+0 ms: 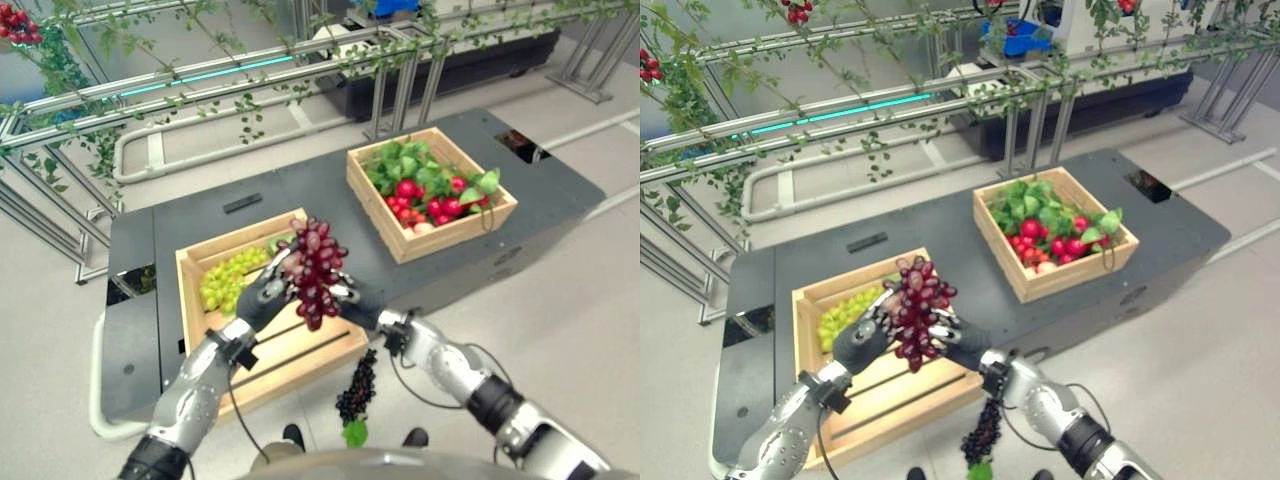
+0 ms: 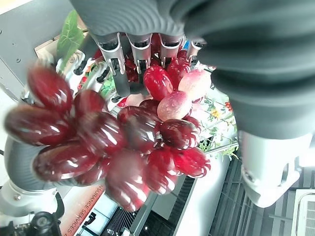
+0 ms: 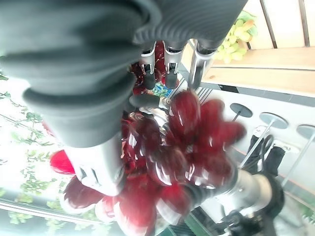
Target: Pick up the fruits from the basket on one side to the basket on the other side
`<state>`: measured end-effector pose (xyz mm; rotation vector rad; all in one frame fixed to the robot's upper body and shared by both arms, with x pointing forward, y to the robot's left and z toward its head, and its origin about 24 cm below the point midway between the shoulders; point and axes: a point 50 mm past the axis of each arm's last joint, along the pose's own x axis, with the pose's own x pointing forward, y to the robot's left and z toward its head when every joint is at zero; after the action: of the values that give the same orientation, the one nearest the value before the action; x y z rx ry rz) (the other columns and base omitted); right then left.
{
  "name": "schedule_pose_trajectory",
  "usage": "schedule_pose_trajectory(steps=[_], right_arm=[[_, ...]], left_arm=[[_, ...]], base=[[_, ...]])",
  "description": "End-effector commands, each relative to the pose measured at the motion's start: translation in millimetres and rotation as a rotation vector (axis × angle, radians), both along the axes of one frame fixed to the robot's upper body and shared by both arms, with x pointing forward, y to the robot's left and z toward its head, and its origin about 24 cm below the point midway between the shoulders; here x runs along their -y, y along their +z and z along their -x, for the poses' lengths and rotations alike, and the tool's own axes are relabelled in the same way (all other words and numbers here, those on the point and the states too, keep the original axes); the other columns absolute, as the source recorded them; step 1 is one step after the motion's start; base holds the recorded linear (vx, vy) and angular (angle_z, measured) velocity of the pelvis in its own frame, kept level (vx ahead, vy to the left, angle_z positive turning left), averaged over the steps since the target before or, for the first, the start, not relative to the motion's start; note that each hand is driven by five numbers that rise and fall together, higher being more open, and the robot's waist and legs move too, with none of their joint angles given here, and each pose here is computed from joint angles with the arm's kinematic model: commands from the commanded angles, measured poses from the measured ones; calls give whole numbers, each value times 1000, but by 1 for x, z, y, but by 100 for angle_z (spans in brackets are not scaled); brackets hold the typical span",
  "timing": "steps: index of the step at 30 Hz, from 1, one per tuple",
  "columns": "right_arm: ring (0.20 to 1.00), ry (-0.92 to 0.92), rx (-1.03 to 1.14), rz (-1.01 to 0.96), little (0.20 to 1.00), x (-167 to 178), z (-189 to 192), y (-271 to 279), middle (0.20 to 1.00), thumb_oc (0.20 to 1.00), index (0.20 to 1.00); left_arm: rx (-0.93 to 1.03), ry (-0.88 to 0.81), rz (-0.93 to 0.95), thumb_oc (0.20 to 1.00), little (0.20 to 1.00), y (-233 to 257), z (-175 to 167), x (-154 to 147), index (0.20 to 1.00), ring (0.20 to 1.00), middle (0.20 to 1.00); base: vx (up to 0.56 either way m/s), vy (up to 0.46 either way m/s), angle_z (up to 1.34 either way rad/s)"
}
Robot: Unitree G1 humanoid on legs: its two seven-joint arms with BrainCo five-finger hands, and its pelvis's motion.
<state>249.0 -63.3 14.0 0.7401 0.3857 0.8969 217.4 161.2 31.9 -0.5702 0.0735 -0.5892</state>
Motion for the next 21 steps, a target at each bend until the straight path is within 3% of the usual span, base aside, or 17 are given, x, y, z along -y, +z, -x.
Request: schedule_pose_trajectory(steps=[1, 10, 11, 13, 21], right_arm=[[1000, -3, 158, -227, 1000, -15, -12, 47, 1000, 1000, 1000], [1000, 6, 166, -222, 1000, -15, -12, 48, 1000, 1000, 1000], [1000, 5, 171, -223, 1000, -14, -13, 49, 1000, 1000, 1000], [1000, 7, 174, -222, 1000, -14, -13, 50, 1000, 1000, 1000], [1000, 16, 185, -214, 1000, -14, -13, 51, 1000, 1000, 1000]], left_arm=[[94, -6, -27, 1000, 1000, 13, -4, -2, 1000, 1000, 1000], [99, -14, -26, 1000, 1000, 14, -4, -2, 1000, 1000, 1000], [102, -15, -26, 639, 639, 15, -4, -2, 639, 639, 639], [108, -22, -21, 200, 200, 16, -4, -2, 200, 200, 200], [115, -30, -19, 200, 200, 18, -4, -1, 200, 200, 200]], base=[[0, 0, 0], [0, 0, 0], [0, 0, 0], [0, 0, 0], [0, 0, 0]])
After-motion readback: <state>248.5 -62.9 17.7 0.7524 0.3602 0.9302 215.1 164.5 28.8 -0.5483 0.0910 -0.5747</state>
